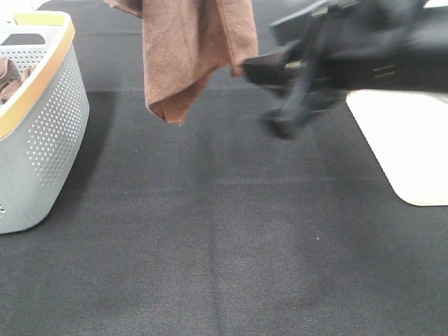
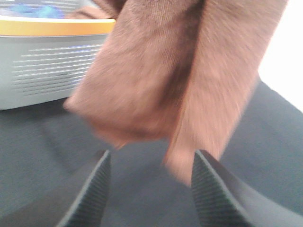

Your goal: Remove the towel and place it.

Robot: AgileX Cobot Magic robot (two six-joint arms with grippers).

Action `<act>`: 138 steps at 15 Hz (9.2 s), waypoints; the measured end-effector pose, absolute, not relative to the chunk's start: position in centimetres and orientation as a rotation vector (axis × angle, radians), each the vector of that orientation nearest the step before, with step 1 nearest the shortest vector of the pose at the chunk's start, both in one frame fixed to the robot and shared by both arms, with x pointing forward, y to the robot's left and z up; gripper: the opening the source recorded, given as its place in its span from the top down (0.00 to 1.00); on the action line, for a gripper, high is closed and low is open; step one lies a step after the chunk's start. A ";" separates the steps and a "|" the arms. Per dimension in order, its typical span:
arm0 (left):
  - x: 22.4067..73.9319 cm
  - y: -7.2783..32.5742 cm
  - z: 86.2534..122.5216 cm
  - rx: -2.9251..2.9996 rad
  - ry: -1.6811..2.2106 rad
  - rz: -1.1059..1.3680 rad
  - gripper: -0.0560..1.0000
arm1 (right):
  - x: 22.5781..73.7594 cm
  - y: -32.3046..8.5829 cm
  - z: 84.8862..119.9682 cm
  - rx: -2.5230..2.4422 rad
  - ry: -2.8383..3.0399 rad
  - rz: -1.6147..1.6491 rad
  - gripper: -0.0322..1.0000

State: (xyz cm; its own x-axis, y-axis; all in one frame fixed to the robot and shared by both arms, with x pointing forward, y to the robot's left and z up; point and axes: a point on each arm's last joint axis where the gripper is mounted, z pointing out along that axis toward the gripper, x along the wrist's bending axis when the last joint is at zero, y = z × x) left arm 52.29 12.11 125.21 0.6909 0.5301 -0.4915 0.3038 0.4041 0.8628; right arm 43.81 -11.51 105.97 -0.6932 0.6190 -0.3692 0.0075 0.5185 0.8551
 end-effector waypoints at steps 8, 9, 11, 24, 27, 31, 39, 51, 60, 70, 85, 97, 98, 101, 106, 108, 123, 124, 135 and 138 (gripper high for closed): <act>52.0 11.8 125.3 1.184 0.831 0.128 0.95 | 46.4 -10.1 102.8 0.706 1.948 1.088 0.48; 51.9 11.7 125.3 1.190 0.822 0.111 0.95 | 46.5 -10.2 103.0 0.724 1.918 1.093 0.48; 51.8 11.6 125.3 1.189 0.818 0.097 0.95 | 46.6 -10.2 103.1 0.733 1.892 1.105 0.48; 51.2 11.3 125.6 1.159 0.795 -0.017 0.95 | 47.0 -9.6 101.9 0.786 1.908 1.131 0.48; 51.2 11.2 125.6 1.164 0.789 -0.022 0.95 | 47.1 -9.7 101.9 0.788 1.894 1.128 0.50; 51.2 11.2 125.6 1.165 0.787 -0.022 0.95 | 47.2 -9.9 101.9 0.845 1.872 1.130 0.74; 52.4 12.0 124.6 1.295 0.815 0.285 0.95 | 45.5 -10.1 103.4 0.884 1.991 1.231 0.97; 54.2 13.3 119.2 1.707 1.117 0.448 0.95 | 45.7 -12.5 102.7 1.182 2.581 1.229 0.97; 56.0 13.6 116.5 1.884 1.155 0.574 0.95 | 52.2 -17.3 110.5 1.196 2.269 0.659 0.97; 64.8 15.5 113.2 1.587 0.974 0.969 0.95 | 63.0 -14.6 111.7 0.967 1.957 0.583 0.97; 71.7 14.9 96.3 1.676 1.112 0.869 0.95 | 70.3 -15.3 103.2 1.424 1.925 0.440 0.97; 65.6 13.5 94.3 2.280 1.503 0.389 0.95 | 66.0 -14.9 100.9 1.750 2.298 0.073 0.97; 65.2 13.6 94.2 2.339 1.494 0.361 0.95 | 65.7 -14.7 100.8 1.763 2.334 0.064 0.97; 63.6 13.2 93.9 2.481 1.521 0.210 0.95 | 65.1 -14.4 100.7 1.780 2.415 0.045 0.97; 62.3 13.4 93.6 2.552 1.591 0.051 0.95 | 64.1 -14.1 99.3 1.818 2.504 0.022 0.97; 61.7 13.4 93.5 2.585 1.614 -0.012 0.95 | 62.9 -14.5 97.2 1.844 2.550 -0.094 0.97; 57.8 11.5 92.5 2.728 1.616 -0.350 0.48 | 57.7 -16.1 92.4 1.934 2.676 -0.408 0.44; 57.7 11.2 92.5 2.737 1.601 -0.354 0.36 | 57.7 -16.1 92.5 1.935 2.676 -0.404 0.39; 57.2 10.8 94.4 2.715 1.562 -0.324 0.25 | 56.2 -16.1 99.7 1.939 2.635 -0.074 0.36; 57.0 11.0 96.3 2.694 1.534 -0.266 0.25 | 56.2 -16.0 99.7 1.945 2.641 -0.066 0.36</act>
